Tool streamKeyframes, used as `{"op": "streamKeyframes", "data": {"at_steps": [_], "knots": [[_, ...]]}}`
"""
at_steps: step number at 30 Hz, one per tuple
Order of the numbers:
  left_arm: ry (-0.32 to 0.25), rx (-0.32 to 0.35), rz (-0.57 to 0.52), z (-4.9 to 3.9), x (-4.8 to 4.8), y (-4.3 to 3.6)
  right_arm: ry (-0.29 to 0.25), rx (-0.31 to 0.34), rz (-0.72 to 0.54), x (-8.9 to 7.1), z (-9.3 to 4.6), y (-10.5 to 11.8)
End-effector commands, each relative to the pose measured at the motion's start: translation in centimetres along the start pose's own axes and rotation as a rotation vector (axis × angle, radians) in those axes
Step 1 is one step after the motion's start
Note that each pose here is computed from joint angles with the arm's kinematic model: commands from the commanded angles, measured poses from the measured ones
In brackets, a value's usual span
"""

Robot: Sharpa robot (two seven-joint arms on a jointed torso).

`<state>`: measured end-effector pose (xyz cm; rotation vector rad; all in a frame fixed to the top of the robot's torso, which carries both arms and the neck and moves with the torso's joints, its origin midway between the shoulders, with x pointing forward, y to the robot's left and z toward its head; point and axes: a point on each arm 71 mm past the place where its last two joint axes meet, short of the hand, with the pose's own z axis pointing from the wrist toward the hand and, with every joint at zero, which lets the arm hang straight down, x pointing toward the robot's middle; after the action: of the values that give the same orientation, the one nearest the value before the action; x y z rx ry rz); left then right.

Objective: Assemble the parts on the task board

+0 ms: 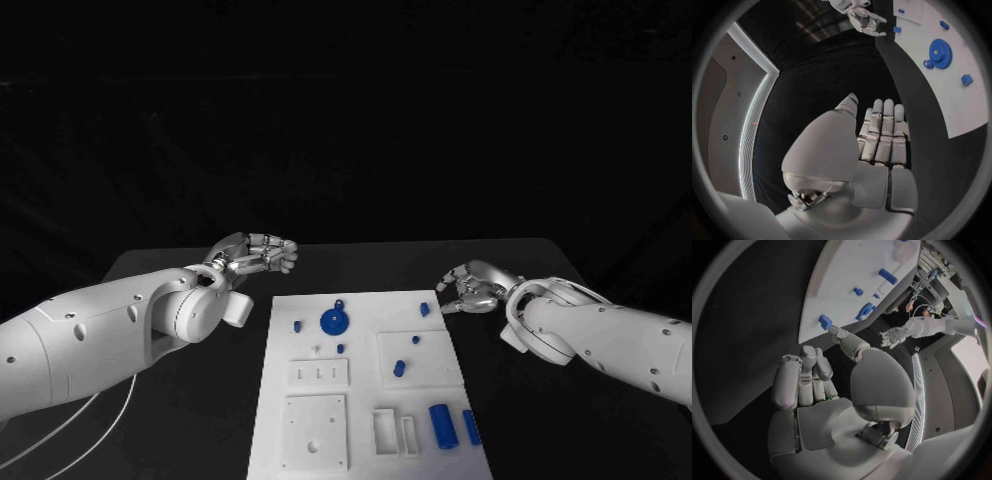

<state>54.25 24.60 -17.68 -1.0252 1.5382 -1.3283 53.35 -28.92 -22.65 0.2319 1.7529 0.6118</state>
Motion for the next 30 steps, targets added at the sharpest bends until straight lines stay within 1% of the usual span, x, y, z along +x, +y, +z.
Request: {"op": "streamKeyframes", "data": {"at_steps": [1,5,12,22,28,30], "knots": [[0.027,0.008,-0.005,-0.01,0.34,-0.12,0.029,-0.043,-0.120,0.6,0.1,0.2],[0.029,0.006,-0.003,-0.06,0.34,-0.11,0.049,-0.051,-0.122,1.5,0.2,0.3],[0.032,0.006,0.002,-0.16,0.33,-0.11,0.049,-0.055,-0.127,2.0,0.5,0.6],[0.035,0.007,0.004,-0.39,0.35,-0.16,0.024,-0.056,-0.127,2.6,0.9,0.8],[0.040,0.006,0.005,-0.49,0.45,-0.18,0.015,-0.048,-0.130,2.6,1.2,0.7],[0.042,0.007,0.006,-0.49,0.50,-0.20,0.003,-0.044,-0.132,2.5,1.3,0.6]]}}
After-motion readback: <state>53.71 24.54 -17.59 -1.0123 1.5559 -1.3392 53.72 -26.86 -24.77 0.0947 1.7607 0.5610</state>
